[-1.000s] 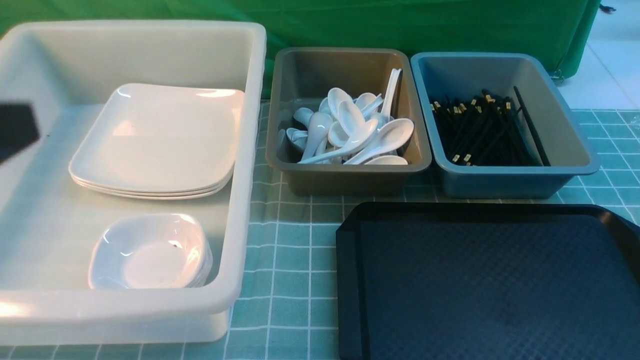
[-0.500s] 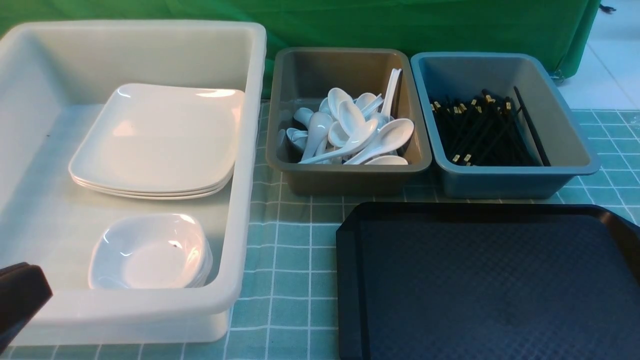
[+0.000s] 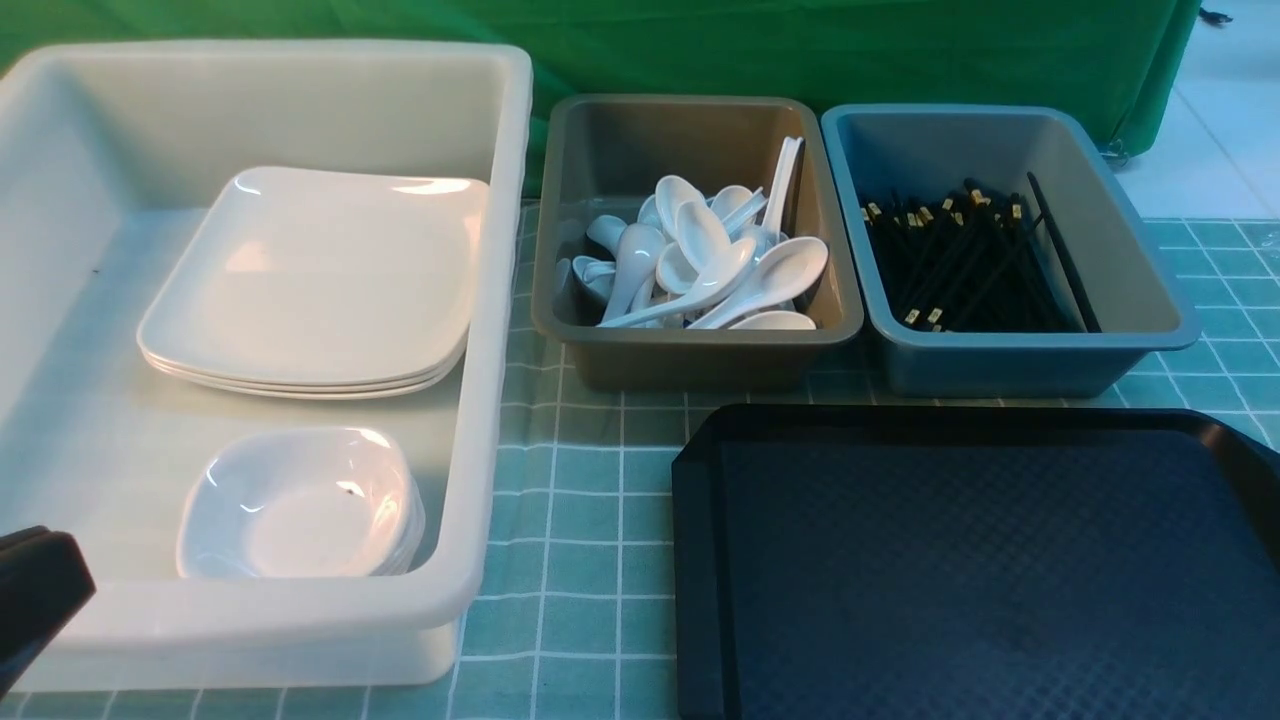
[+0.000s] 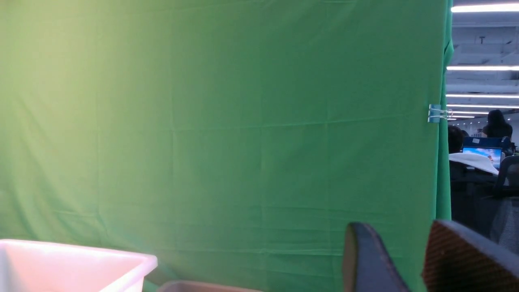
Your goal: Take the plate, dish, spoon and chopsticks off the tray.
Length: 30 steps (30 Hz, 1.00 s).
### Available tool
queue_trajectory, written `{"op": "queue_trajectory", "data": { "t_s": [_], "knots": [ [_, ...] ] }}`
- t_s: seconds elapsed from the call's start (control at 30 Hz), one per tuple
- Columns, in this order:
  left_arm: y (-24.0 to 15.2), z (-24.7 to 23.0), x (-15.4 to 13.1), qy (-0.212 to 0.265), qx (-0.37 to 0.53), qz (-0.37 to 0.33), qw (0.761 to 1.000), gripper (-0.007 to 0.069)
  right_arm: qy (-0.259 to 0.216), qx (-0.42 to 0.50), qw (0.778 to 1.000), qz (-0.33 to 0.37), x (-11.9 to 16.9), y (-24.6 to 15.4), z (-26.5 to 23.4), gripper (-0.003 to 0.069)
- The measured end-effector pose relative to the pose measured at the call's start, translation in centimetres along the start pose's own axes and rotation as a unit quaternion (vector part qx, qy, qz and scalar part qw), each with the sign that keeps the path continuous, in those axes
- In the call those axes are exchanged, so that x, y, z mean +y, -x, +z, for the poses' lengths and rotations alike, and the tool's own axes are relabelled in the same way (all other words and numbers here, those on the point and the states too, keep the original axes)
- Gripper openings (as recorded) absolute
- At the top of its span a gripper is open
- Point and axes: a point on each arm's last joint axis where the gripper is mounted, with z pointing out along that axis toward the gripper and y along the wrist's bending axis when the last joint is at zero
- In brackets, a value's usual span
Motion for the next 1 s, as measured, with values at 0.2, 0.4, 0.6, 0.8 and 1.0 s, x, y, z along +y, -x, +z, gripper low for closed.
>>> {"op": "queue_trajectory", "data": {
  "t_s": [0.2, 0.4, 0.6, 0.8, 1.0],
  "knots": [
    [-0.2, 1.1, 2.0, 0.068, -0.062, 0.046, 0.995, 0.001, 0.0, 0.0, 1.0, 0.0, 0.0, 0.0, 0.0, 0.026],
    [-5.0, 2.6, 5.9, 0.203, -0.098, 0.027, 0.974, 0.001, 0.0, 0.0, 1.0, 0.0, 0.0, 0.0, 0.0, 0.026],
    [-11.9, 4.2, 7.8, 0.226, -0.078, 0.008, 0.971, 0.001, 0.0, -0.001, 1.0, 0.0, 0.0, 0.0, 0.0, 0.026],
    [-13.2, 4.3, 8.0, 0.227, -0.038, 0.0, 0.973, 0.0011, 0.0, -0.001, 1.0, 0.0, 0.0, 0.0, 0.0, 0.026],
    [-13.2, 4.3, 8.0, 0.227, -0.041, 0.001, 0.973, 0.0011, 0.0, -0.001, 1.0, 0.0, 0.0, 0.0, 0.0, 0.026]
  ]
}}
